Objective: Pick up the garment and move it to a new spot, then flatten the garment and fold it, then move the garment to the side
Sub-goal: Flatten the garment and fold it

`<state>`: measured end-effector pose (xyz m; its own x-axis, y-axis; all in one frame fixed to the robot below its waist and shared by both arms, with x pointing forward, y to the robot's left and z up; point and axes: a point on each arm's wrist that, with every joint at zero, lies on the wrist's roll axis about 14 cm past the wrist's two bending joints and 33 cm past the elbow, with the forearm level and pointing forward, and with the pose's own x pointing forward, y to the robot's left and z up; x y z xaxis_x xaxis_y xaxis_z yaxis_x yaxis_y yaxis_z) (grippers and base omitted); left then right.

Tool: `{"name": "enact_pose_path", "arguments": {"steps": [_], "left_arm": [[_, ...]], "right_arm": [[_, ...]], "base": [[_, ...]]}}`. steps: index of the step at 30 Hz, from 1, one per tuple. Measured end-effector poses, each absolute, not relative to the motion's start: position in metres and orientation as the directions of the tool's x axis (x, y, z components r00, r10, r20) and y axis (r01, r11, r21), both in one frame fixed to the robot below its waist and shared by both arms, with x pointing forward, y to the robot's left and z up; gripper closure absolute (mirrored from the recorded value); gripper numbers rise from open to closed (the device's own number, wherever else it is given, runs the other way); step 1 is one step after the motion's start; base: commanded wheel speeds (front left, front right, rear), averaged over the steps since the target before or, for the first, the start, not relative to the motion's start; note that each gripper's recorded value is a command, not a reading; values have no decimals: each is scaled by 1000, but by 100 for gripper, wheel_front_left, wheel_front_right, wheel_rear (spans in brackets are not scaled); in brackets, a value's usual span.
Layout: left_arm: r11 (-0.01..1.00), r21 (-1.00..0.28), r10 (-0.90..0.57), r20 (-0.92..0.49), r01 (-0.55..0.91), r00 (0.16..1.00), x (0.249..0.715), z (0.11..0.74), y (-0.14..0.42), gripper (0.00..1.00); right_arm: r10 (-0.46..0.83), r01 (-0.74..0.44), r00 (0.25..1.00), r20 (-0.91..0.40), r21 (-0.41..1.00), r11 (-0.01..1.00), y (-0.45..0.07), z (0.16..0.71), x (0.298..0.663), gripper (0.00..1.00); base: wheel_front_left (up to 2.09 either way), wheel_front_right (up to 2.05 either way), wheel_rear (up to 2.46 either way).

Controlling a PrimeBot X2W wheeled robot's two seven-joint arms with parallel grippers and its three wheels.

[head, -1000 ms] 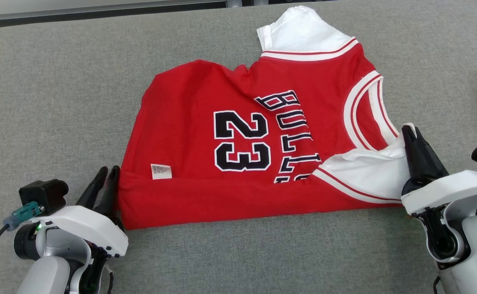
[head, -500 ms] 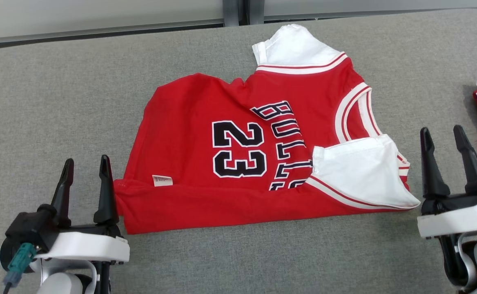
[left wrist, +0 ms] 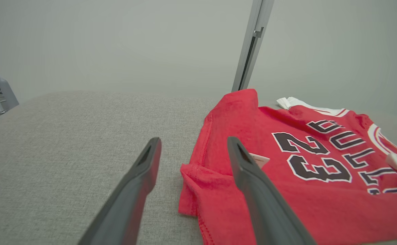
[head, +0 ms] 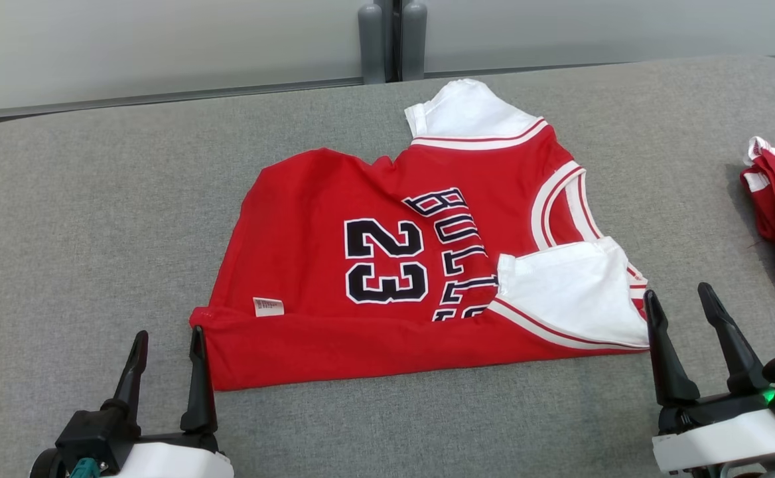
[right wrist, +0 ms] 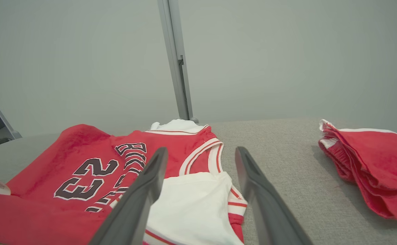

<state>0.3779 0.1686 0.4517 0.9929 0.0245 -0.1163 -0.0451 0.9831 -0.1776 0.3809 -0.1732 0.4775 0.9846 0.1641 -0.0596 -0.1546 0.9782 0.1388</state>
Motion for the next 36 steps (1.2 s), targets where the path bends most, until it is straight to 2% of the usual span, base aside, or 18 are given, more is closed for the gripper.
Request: {"name": "enact_pose_path", "arguments": {"steps": [16,27,33,35,36], "left_arm": [[984,-177,-16,-182,-16,983,371,435,163,0],[967,-255,-94,-405,-13,910,363,369,139,0],[948,-315,-97,-434,-50,896,372,357,139,1],[937,-343,-103,-438,-60,893,374,354,139,64],[937,-345,-107,-438,-57,893,376,353,139,100]], "right_arm": [[161,-148,985,-67,165,975,-169,480,374,0],[113,-53,946,-302,200,978,-186,401,370,0],[123,-32,917,-380,239,971,-181,371,376,0],[131,-29,909,-396,254,967,-178,365,378,0],[135,-26,905,-402,265,964,-177,362,379,18]], "base": [[0,0,0],[0,0,0],[0,0,0],[0,0,0],[0,0,0]]}}
